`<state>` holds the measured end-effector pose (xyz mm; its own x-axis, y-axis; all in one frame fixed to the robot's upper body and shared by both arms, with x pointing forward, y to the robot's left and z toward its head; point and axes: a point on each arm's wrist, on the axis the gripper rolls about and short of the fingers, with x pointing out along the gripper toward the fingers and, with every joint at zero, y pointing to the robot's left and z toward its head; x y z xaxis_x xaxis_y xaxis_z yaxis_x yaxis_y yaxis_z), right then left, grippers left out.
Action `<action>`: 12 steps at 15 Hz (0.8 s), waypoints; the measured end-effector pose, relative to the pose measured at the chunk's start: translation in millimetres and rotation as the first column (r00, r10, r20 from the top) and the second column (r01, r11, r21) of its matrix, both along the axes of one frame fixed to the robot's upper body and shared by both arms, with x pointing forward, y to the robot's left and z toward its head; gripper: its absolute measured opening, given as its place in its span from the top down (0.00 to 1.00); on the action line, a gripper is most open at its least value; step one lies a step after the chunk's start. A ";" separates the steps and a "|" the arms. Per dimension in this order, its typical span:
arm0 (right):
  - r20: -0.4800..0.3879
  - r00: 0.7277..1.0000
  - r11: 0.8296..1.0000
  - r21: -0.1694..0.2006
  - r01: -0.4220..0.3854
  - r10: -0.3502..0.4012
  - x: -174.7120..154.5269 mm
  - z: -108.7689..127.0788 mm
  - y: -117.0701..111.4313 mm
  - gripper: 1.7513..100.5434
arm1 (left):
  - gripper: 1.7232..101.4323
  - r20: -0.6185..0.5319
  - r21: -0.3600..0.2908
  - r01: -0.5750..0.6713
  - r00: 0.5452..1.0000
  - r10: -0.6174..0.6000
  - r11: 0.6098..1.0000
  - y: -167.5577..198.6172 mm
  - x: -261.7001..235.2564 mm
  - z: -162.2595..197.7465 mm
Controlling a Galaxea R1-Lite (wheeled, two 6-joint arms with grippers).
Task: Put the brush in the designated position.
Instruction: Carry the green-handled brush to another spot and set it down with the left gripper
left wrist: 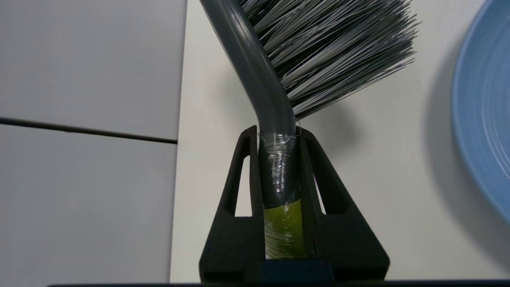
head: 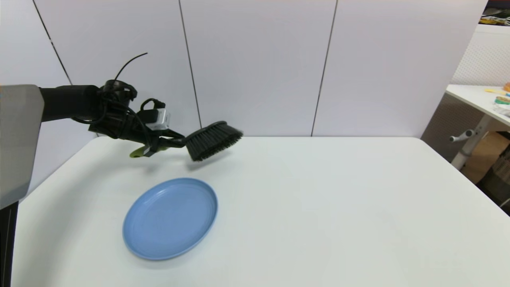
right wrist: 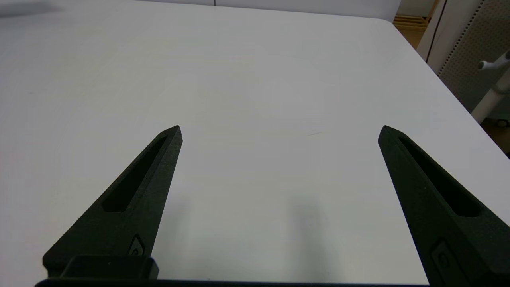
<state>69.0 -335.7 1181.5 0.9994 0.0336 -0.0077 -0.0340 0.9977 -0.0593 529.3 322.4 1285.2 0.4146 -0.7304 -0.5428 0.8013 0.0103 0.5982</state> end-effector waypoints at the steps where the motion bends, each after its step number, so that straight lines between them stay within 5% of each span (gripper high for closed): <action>1: 0.000 1.000 1.000 0.000 0.000 0.000 0.0 0.0 0.0 0.03 | 0.85 0.006 -0.001 0.001 1.000 -0.001 1.000 -2.5 1.4 -0.4; 12: 0.000 1.000 1.000 0.000 0.001 -0.001 0.0 0.0 0.0 0.03 | 0.85 -0.064 0.001 0.002 0.998 -0.002 1.000 -4.4 12.8 -31.4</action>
<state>69.0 -335.7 1181.5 0.9994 0.0330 -0.0079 -0.0334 0.9977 -0.0589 542.1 317.9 1253.8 0.3781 -0.7306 -0.5686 0.8377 0.0085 0.5460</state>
